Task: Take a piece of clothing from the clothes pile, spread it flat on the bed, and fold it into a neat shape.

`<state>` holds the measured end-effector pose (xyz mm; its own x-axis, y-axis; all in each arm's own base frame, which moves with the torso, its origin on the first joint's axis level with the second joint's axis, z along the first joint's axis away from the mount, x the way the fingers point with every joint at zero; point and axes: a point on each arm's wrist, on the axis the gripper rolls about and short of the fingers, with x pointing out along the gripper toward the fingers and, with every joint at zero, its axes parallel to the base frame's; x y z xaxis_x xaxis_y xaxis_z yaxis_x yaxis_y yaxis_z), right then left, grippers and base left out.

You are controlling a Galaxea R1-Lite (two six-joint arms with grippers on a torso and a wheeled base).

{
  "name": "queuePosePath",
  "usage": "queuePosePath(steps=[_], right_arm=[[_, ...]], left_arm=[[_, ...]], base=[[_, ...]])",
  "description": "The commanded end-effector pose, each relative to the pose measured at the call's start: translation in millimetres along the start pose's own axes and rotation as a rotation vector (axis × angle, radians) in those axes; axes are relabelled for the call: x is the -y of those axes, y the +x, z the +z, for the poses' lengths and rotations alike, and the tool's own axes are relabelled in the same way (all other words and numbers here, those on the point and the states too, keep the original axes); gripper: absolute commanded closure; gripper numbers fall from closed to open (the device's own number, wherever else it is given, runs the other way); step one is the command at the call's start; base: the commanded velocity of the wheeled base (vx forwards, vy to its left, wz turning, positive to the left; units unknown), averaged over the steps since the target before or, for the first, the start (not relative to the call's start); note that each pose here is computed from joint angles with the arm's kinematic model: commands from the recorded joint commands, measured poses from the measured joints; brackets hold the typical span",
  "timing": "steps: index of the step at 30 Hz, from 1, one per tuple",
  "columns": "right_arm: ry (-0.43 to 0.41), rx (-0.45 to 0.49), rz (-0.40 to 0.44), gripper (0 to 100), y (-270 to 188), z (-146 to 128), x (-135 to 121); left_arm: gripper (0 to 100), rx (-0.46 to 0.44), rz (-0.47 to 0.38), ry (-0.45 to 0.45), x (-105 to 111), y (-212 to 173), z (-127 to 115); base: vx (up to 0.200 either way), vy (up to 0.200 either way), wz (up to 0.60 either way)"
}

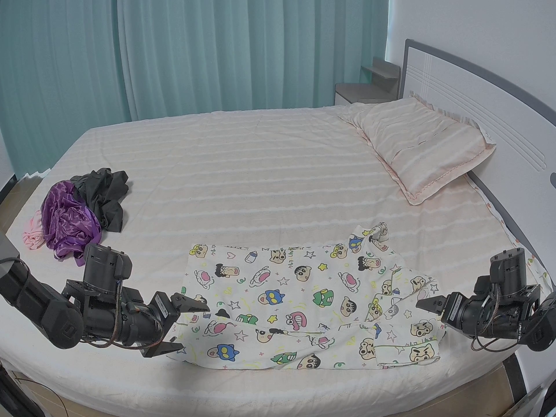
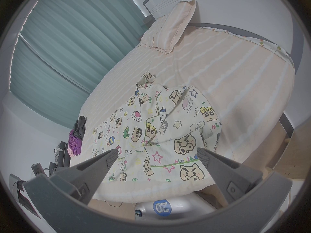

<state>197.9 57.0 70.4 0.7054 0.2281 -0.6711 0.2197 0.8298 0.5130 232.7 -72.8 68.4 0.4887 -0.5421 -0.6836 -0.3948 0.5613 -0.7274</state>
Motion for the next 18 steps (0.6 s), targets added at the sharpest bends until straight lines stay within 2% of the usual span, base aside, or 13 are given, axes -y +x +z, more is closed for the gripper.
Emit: queuePosePath(steps=[1,18], right_arm=[[0.001,-0.006,-0.005,0,1.3,-0.8,0.7],[0.000,-0.009,-0.007,0,1.5,-1.5,0.9]], left_arm=[[0,-0.003,0.005,0.000,-0.5,1.4,-0.5],[0,0.026,0.018,0.015,-3.0,-1.5,0.2]], base=[[0.000,0.000,0.00],[0.000,0.000,0.00]])
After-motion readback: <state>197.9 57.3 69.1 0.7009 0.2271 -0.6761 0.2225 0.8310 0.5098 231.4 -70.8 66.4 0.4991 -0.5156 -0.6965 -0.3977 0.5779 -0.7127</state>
